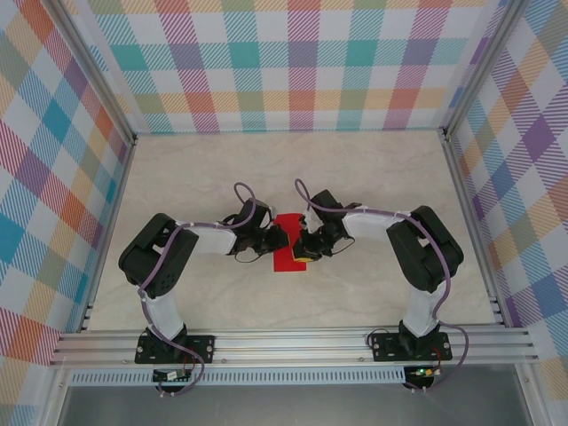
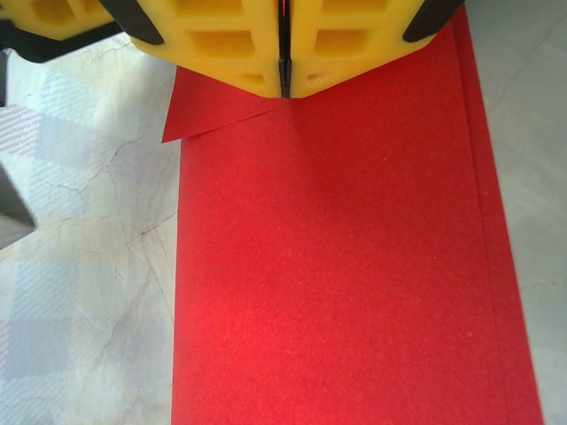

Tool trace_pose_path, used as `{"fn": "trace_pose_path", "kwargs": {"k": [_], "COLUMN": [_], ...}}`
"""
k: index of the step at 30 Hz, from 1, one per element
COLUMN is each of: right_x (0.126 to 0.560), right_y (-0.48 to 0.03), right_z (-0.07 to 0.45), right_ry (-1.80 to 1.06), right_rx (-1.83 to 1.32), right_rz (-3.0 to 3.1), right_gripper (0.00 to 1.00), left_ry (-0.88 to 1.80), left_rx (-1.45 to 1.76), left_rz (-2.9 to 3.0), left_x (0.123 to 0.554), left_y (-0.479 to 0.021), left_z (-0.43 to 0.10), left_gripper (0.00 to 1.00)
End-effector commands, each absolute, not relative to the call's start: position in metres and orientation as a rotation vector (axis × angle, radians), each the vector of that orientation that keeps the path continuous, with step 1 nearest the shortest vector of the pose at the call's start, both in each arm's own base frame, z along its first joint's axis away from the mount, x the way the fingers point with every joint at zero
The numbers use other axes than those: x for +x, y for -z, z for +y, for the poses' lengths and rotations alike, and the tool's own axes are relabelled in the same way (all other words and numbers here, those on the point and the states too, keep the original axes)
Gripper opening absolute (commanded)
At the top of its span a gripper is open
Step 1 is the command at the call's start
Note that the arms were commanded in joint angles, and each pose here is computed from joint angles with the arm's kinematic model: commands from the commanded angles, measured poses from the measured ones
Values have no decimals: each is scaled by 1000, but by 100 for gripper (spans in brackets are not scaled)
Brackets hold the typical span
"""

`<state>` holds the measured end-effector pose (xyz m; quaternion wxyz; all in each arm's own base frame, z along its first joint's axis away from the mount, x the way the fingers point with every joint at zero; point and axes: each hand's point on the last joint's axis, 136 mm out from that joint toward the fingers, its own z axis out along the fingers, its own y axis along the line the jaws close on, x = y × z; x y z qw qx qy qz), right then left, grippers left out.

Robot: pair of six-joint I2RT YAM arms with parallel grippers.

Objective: Fold a paper plane with a square sheet of paper (pick it up from the middle)
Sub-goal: Fold the triangle a second time at the center of the table.

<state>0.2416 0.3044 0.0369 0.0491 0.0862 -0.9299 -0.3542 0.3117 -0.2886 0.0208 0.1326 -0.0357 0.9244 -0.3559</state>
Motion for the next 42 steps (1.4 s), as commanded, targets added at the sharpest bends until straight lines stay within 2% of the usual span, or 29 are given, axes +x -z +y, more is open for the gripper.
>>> {"fn": "trace_pose_path", "kwargs": {"k": [1, 7, 12, 18, 36, 42], "right_x": [245, 244, 234, 223, 199, 207], "right_y": [-31, -14, 5, -15, -9, -22], "right_z": [312, 313, 294, 296, 267, 261], "right_ry": [1061, 1004, 839, 955, 1063, 1165], "right_rx": [241, 218, 183, 204, 89, 64], "right_rz": [-2822, -2810, -2827, -2805, -2755, -2750], "right_gripper": [13, 13, 12, 13, 15, 18], "left_ry": [959, 963, 959, 958, 948, 966], "left_rx": [-135, -139, -140, -136, -124, -119], "left_rz": [2731, 2733, 2734, 2736, 2740, 2736], "left_x": [307, 306, 306, 306, 305, 306], "left_y": [-5, -4, -4, -4, -6, -8], "left_z": [-282, -282, -281, -281, -280, -283], "left_gripper": [10, 10, 10, 9, 8, 9]}}
